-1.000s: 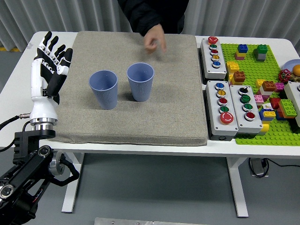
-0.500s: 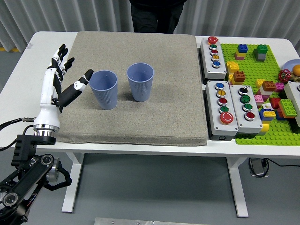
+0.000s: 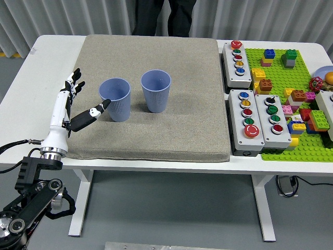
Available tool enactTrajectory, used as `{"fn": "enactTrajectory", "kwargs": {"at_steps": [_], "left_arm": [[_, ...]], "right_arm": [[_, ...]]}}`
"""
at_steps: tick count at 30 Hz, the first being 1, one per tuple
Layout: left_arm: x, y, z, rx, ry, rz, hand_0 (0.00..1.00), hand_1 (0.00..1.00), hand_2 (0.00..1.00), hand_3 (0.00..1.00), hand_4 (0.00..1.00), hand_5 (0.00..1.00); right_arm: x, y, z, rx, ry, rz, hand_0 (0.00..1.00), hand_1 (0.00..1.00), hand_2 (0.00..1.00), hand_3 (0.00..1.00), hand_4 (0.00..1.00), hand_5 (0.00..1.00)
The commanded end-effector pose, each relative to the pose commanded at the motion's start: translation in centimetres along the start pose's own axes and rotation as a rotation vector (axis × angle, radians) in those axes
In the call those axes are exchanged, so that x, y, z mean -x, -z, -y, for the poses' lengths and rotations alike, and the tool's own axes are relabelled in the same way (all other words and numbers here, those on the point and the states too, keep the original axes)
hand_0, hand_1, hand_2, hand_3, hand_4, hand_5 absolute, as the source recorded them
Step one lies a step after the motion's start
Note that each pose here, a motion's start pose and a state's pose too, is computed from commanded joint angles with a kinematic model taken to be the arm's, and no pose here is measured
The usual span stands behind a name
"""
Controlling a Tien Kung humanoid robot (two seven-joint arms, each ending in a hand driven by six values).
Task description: Pick cup pour cup place
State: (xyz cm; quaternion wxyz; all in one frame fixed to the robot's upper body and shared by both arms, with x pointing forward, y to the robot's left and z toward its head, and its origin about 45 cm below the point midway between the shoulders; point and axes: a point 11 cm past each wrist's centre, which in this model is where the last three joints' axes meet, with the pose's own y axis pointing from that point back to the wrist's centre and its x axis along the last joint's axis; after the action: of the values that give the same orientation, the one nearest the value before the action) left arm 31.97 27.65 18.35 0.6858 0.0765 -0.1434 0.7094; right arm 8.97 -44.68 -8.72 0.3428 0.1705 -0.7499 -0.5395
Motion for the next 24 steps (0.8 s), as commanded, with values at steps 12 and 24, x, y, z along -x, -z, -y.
{"fn": "enactTrajectory", "kwargs": {"at_steps": [12,24], "left_arm": [[0.5,1.9,0.2,-0.048,0.015,-0.001,0.905,0.914,0.998,0.998,0.960,0.333],[1.6,3.3,0.5,-0.089,0.051,-0.013,0.972,0.970,0.998,0.998,0.957,0.340]], "right_arm": [[0.3,0.2,-0.1,-0.003,0.006,0.009,0.674,0.614,0.561,0.558,0.002,0.231],[0.4,0.2,-0.1,-0.005,0.008,0.014,0.674,0.614,0.561,0.558,0.002,0.231]]}}
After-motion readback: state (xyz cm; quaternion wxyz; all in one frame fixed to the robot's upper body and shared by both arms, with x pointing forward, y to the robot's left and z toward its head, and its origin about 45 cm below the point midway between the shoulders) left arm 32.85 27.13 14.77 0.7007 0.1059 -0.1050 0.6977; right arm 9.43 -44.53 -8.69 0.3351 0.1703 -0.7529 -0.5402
